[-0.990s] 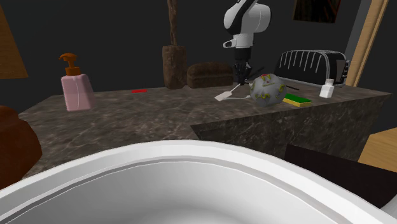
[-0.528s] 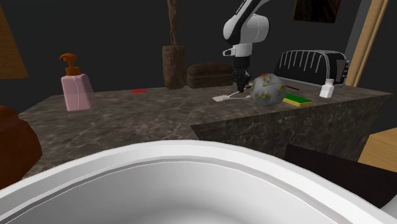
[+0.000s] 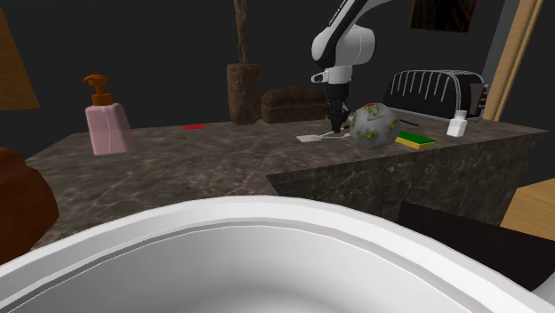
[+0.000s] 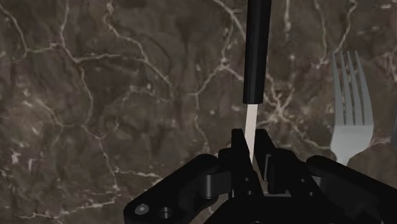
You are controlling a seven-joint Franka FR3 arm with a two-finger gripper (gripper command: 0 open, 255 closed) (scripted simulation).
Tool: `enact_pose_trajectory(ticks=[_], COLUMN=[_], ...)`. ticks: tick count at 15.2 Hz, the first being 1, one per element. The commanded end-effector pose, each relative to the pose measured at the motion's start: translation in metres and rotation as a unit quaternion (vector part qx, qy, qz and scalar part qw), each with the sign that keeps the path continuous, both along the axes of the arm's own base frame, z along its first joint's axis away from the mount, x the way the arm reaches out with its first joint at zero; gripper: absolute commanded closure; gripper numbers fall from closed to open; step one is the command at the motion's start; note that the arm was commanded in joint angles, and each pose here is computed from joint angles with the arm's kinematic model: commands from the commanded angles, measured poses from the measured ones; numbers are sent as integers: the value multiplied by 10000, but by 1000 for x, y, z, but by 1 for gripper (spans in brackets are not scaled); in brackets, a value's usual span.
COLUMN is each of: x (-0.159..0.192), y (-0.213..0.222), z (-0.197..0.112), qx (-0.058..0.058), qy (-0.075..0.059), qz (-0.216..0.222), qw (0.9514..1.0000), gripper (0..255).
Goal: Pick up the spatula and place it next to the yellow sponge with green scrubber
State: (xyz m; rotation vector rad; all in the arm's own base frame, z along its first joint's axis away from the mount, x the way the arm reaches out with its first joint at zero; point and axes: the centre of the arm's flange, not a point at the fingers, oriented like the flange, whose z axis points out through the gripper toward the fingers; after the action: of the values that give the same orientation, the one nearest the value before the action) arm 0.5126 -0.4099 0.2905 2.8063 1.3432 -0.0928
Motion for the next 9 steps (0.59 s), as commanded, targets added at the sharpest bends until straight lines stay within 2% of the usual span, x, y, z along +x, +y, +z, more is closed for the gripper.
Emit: enact_pose_trajectory(ticks=[1,2,7,9], x=[0,0,0,1], y=[0,0,0,1], z=[0,0,0,26], qx=[0,0,0,0], qy=[0,0,0,0], qz=[0,0,0,0], qw=[10000,10000,10000,10000], gripper=[255,0,0,0])
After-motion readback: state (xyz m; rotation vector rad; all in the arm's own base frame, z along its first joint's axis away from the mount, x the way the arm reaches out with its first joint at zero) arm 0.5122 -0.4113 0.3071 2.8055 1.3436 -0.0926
